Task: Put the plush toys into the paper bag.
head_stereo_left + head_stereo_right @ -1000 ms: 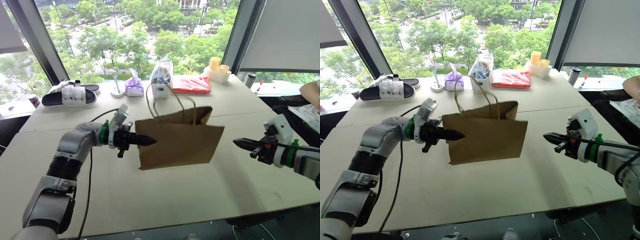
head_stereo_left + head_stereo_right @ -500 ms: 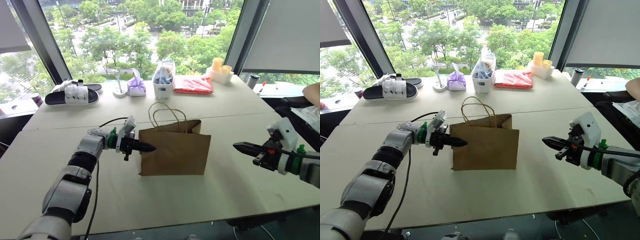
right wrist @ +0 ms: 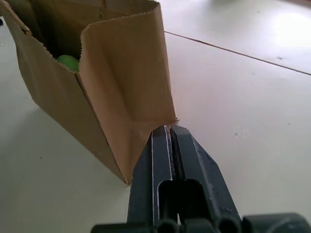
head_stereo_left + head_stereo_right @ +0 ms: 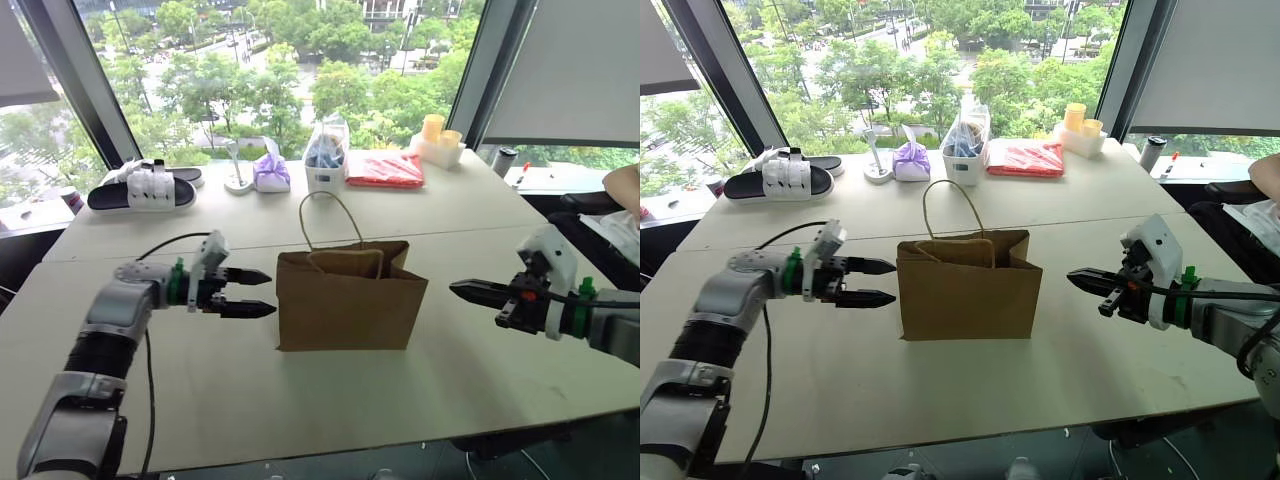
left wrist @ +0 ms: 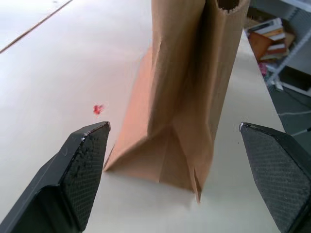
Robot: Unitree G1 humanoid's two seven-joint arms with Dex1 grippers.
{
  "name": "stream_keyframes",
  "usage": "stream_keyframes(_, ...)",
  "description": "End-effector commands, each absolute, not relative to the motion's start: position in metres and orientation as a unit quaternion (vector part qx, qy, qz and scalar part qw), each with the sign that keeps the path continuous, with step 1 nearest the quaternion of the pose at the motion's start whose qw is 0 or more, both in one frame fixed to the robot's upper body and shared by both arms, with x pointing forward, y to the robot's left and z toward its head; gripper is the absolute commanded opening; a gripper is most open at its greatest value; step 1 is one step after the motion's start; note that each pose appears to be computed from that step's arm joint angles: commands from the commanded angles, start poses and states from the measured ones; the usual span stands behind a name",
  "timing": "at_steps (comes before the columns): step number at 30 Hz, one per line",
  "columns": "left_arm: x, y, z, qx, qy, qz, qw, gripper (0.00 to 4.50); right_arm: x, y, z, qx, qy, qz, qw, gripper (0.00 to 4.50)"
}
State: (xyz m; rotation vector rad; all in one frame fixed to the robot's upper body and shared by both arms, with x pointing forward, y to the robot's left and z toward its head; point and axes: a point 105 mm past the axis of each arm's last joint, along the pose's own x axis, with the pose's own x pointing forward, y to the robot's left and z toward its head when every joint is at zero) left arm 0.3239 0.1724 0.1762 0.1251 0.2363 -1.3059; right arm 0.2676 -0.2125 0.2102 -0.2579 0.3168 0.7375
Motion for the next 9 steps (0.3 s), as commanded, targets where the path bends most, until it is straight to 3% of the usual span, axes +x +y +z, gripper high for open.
stream_keyframes(1, 0.307, 0.176, 0.208, 0.061, 0.078, -0.601, 0.793, 4.40, 0.259, -0.206, 0.221, -0.172, 0.140, 0.380, 0.898, 0.00)
stream_keyframes(9, 0.276, 0.176, 0.226, 0.053, 0.072, -0.573, 0.814, 4.40, 0.243, -0.180, 0.229, -0.217, 0.139, 0.450, 0.855, 0.00)
